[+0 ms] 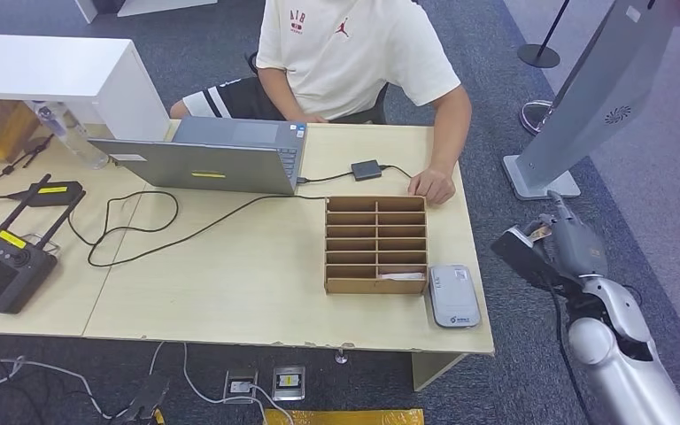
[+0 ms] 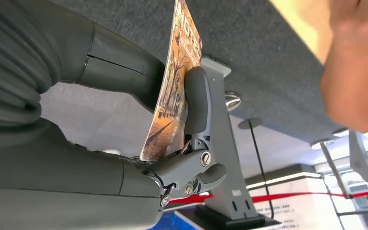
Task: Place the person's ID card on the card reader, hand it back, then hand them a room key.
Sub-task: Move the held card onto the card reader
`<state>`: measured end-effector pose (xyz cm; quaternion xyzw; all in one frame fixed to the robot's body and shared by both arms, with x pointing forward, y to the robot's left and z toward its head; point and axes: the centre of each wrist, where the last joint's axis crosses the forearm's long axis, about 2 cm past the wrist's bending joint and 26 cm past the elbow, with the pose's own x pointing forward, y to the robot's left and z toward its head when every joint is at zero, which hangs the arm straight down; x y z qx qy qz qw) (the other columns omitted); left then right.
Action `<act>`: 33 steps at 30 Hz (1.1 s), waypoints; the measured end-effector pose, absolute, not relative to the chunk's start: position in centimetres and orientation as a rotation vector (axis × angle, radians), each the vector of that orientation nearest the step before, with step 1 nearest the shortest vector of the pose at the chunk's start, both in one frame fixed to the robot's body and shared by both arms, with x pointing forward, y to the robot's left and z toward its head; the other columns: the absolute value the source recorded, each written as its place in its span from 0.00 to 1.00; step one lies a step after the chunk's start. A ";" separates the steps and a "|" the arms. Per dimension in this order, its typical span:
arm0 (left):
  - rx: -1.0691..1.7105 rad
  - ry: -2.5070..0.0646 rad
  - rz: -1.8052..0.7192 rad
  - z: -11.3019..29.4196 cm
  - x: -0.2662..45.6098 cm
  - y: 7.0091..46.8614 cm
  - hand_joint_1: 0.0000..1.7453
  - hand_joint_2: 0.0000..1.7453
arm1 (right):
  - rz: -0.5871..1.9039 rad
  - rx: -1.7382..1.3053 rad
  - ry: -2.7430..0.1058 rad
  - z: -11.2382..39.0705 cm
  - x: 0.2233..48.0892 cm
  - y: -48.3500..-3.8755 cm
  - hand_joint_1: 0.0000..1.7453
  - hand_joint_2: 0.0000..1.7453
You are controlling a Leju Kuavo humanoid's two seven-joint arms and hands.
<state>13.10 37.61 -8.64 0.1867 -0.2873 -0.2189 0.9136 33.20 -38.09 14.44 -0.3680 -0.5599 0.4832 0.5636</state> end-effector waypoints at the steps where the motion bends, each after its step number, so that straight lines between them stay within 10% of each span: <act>1: 0.384 -0.591 -0.451 -8.6 13.1 37.6 0.00 0.00 | 1.141 -0.857 -1.316 14.2 33.1 -37.8 1.00 1.00; 33: 0.374 -0.587 -0.466 -8.5 13.6 37.4 0.00 0.00 | 1.196 -0.683 -1.309 9.9 30.3 -33.0 1.00 1.00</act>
